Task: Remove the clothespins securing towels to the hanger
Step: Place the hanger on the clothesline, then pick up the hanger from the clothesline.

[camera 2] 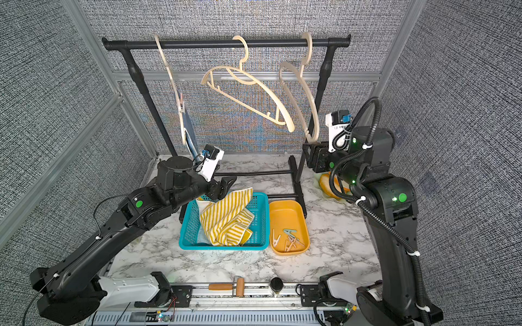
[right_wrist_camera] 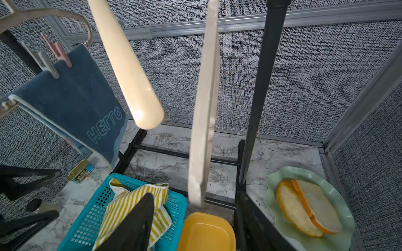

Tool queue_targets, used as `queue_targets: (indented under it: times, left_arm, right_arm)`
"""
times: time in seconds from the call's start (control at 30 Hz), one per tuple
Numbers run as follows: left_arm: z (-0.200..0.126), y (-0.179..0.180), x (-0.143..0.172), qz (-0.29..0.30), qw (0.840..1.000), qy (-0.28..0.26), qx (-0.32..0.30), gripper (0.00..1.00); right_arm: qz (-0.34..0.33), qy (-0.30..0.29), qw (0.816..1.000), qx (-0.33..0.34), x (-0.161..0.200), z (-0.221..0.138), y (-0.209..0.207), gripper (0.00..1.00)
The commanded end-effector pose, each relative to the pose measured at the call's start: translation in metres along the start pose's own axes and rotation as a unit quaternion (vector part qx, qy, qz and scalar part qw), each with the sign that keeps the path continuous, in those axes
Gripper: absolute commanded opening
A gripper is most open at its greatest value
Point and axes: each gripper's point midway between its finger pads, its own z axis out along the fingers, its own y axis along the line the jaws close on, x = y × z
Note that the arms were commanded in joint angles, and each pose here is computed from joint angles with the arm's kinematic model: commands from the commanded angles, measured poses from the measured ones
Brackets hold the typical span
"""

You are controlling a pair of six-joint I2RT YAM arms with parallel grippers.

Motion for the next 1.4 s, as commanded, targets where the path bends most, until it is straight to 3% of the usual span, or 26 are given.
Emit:
queue_targets:
  times: [0.0, 0.27, 0.57, 0.7, 1.0, 1.23, 1.37]
  left_arm:
    - [-0.006, 0.018, 0.000, -0.019, 0.999, 0.006, -0.049, 0.76]
    - [-0.020, 0.039, 0.002, -0.056, 0.992, 0.031, -0.110, 0.76]
    - [-0.057, 0.065, 0.042, -0.123, 0.970, 0.091, -0.188, 0.74]
    - [-0.072, 0.073, 0.061, -0.137, 0.958, 0.128, -0.217, 0.73]
    - [-0.122, 0.088, 0.083, -0.158, 0.952, 0.108, -0.238, 0.74]
    - [-0.143, 0.097, 0.108, -0.134, 0.938, 0.167, -0.272, 0.74]
    - [-0.143, 0.097, 0.122, -0.135, 0.936, 0.173, -0.274, 0.74]
  right_arm:
    - [0.003, 0.016, 1.000, -0.015, 0.013, -0.003, 0.004, 0.64]
    - [0.013, 0.045, 0.998, -0.029, 0.056, -0.014, 0.006, 0.65]
    - [0.023, 0.095, 0.984, -0.146, 0.105, -0.022, 0.045, 0.60]
    - [0.029, 0.089, 0.976, -0.195, 0.113, -0.022, 0.069, 0.57]
    - [-0.049, 0.079, 0.961, -0.261, 0.112, 0.004, 0.149, 0.55]
    - [-0.094, 0.012, 0.951, -0.293, 0.061, 0.032, 0.223, 0.58]
    - [-0.100, -0.043, 0.946, -0.305, 0.036, 0.040, 0.251, 0.59]
